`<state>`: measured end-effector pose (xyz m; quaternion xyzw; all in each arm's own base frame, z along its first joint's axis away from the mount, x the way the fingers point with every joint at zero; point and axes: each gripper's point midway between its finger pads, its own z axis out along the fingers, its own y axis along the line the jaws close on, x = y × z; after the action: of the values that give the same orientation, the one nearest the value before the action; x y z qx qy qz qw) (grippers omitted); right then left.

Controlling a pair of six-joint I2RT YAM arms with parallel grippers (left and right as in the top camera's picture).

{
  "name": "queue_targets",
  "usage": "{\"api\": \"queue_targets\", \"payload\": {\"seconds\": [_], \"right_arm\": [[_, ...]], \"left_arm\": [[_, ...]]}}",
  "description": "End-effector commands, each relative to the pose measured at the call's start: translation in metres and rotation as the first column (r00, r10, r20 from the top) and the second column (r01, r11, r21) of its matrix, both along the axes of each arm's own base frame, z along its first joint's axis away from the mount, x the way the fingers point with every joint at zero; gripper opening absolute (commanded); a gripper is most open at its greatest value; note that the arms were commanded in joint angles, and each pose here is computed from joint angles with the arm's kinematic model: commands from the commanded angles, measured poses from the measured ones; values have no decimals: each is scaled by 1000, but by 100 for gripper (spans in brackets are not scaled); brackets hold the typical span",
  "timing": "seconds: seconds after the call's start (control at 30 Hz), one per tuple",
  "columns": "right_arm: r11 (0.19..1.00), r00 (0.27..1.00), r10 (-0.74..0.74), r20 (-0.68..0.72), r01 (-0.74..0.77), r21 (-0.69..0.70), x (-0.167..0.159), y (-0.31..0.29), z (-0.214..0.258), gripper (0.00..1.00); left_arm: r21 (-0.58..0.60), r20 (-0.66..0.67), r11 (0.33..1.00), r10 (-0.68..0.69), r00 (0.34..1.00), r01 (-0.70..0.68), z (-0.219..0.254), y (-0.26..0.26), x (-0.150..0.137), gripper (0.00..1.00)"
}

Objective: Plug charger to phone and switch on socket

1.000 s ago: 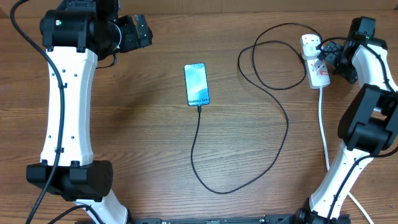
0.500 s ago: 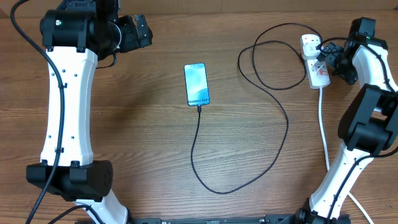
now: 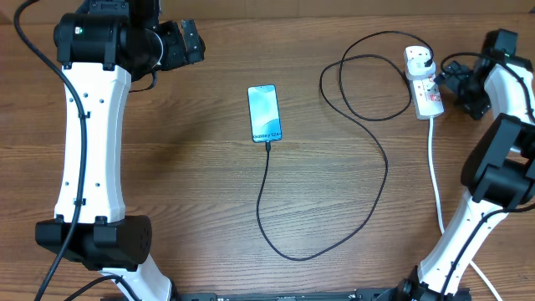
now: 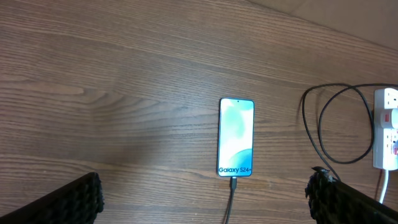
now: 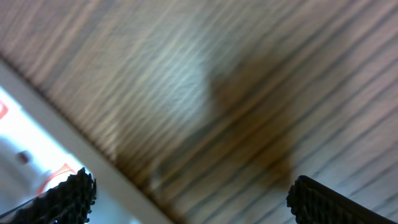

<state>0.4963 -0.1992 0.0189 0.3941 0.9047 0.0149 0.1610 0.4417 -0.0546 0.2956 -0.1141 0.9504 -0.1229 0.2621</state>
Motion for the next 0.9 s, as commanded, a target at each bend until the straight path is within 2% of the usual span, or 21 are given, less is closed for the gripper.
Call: {"api": "queue_targets", "payload": {"seconds": [0.0, 0.27, 0.87], "right_arm": [[1000, 1000, -4, 12, 3, 16, 4, -2, -3, 100], [999, 998, 27, 50, -28, 26, 17, 11, -1, 100], [997, 996, 54, 70, -58, 52, 21, 21, -3, 100]], "left_arm": [[4, -11, 1000, 19, 1000, -19, -3, 1, 0, 100], [3, -11, 1000, 19, 1000, -19, -3, 1, 0, 100], [4, -11, 1000, 19, 1000, -19, -3, 1, 0, 100]]}}
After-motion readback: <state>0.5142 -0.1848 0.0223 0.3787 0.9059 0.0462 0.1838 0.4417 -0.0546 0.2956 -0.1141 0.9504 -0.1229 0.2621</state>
